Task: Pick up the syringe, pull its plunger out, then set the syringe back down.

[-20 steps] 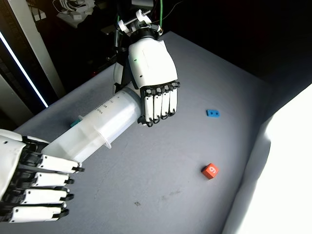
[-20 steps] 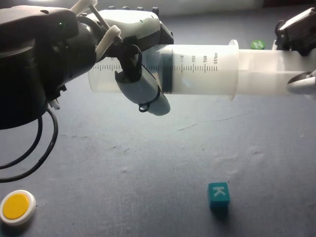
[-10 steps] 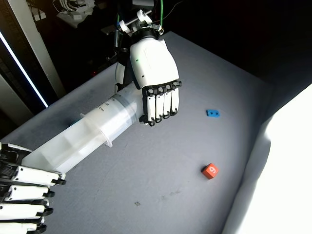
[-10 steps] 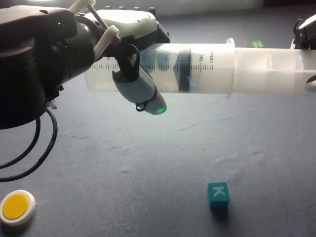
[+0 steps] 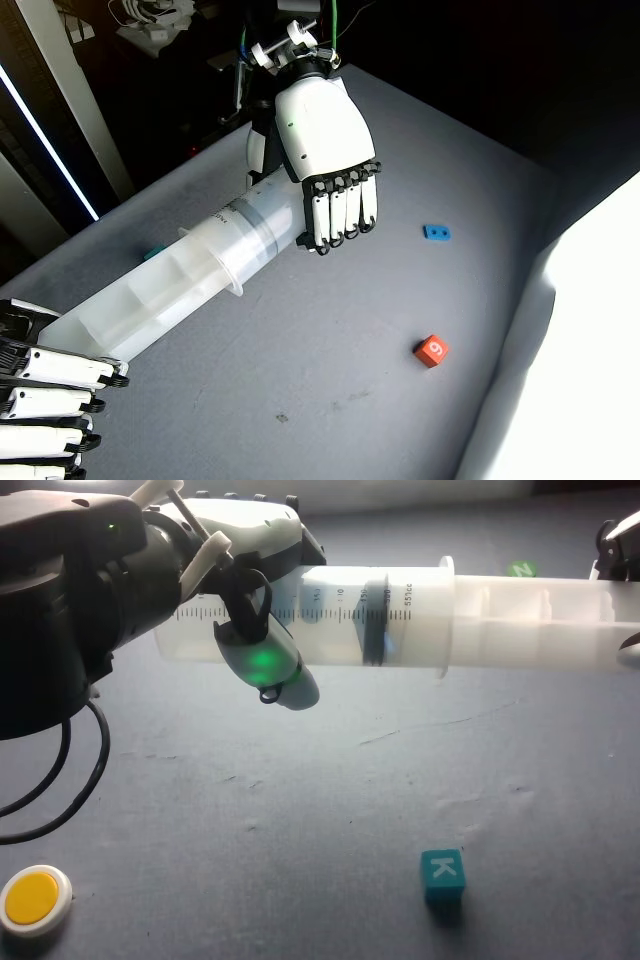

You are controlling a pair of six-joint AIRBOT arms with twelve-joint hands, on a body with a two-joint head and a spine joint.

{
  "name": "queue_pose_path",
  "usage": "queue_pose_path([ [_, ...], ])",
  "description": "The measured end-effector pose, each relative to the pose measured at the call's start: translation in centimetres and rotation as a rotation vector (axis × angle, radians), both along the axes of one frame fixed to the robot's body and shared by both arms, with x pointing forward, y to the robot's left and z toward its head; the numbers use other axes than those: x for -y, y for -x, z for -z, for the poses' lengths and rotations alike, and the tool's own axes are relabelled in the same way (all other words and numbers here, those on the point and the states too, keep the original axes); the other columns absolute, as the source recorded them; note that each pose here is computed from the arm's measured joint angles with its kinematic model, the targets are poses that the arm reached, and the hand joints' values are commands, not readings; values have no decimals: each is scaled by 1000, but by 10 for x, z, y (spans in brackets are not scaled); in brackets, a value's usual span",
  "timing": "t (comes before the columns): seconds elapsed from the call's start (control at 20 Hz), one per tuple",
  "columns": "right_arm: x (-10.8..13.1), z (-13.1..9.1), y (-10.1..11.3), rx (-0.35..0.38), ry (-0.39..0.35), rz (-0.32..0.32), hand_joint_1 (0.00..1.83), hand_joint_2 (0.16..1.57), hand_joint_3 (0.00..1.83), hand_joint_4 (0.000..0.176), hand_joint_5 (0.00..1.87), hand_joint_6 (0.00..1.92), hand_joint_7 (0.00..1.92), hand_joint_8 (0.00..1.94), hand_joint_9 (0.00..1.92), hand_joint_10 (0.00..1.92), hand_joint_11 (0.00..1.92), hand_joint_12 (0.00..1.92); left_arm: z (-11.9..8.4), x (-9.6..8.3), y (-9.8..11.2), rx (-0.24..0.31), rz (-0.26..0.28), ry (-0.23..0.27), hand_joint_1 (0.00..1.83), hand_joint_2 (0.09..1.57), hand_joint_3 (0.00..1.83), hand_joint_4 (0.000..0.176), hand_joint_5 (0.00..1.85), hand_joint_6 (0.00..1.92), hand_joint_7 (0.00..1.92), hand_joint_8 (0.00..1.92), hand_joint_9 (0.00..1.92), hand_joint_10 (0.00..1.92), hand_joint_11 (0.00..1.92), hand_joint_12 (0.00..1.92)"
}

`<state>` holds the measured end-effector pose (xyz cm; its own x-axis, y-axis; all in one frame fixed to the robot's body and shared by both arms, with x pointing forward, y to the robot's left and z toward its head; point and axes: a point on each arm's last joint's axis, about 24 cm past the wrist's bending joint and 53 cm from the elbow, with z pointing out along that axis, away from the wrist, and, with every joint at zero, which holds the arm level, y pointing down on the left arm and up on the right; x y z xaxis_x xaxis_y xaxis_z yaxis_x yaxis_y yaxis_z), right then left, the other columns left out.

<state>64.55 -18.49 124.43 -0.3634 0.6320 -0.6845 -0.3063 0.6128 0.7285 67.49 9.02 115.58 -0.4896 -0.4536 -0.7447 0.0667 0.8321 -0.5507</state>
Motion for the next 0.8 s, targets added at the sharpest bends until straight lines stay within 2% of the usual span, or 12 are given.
queue_pose_path([
  [0.15,-4,0,2,4,5,-10,1365,1133,0,0,872,1184,1002,957,828,1242,512,1284,1,-1,0,0,-4,-3,1125,1273,0,21,682,1450,719,1415,645,1243,474,1597],
  [0.3,-5,-1,3,8,8,-13,1358,1149,1,0,840,1251,976,964,792,1282,470,1313,1,-1,0,0,-4,-4,1123,1276,1,19,668,1479,717,1411,648,1242,478,1593],
  [0.35,-5,-1,3,8,8,-13,1211,1188,0,0,798,1260,884,1156,678,1011,365,1374,1,-1,0,0,-4,-4,1120,1280,1,20,666,1478,708,1427,638,1238,457,1587],
  [0.4,-5,-1,3,8,8,-13,1103,1174,0,0,622,688,693,691,555,760,236,1320,1,-1,0,0,-4,-4,1123,1275,0,21,677,1450,715,1424,635,1229,429,1590],
  [0.45,-5,-1,3,8,7,-14,1032,1205,0,0,545,372,615,394,468,577,97,1313,1,-2,0,0,-7,-5,1121,1277,0,21,672,1463,712,1422,637,1222,434,1585],
  [0.5,-5,0,3,10,13,-16,995,1173,0,0,521,168,595,174,462,370,51,1246,1,-4,-2,2,-12,-10,1128,1269,0,21,688,1447,724,1400,651,1213,453,1581],
  [0.55,-6,0,4,8,15,-19,995,1133,0,0,529,70,611,69,499,223,46,1203,0,-9,-4,6,-27,-17,1127,1271,0,21,689,1445,714,1414,644,1208,449,1580],
  [0.65,-6,0,4,11,15,-19,961,1087,0,0,490,7,575,5,513,70,45,1143,0,-14,-6,9,-42,-27,1123,1278,1,16,663,1495,718,1396,656,1212,475,1581],
  [0.8,-6,0,4,11,17,-20,981,1037,0,0,432,0,514,0,475,15,0,1134,0,-23,-8,11,-67,-36,1124,1274,0,20,674,1461,722,1407,656,1198,458,1567],
])
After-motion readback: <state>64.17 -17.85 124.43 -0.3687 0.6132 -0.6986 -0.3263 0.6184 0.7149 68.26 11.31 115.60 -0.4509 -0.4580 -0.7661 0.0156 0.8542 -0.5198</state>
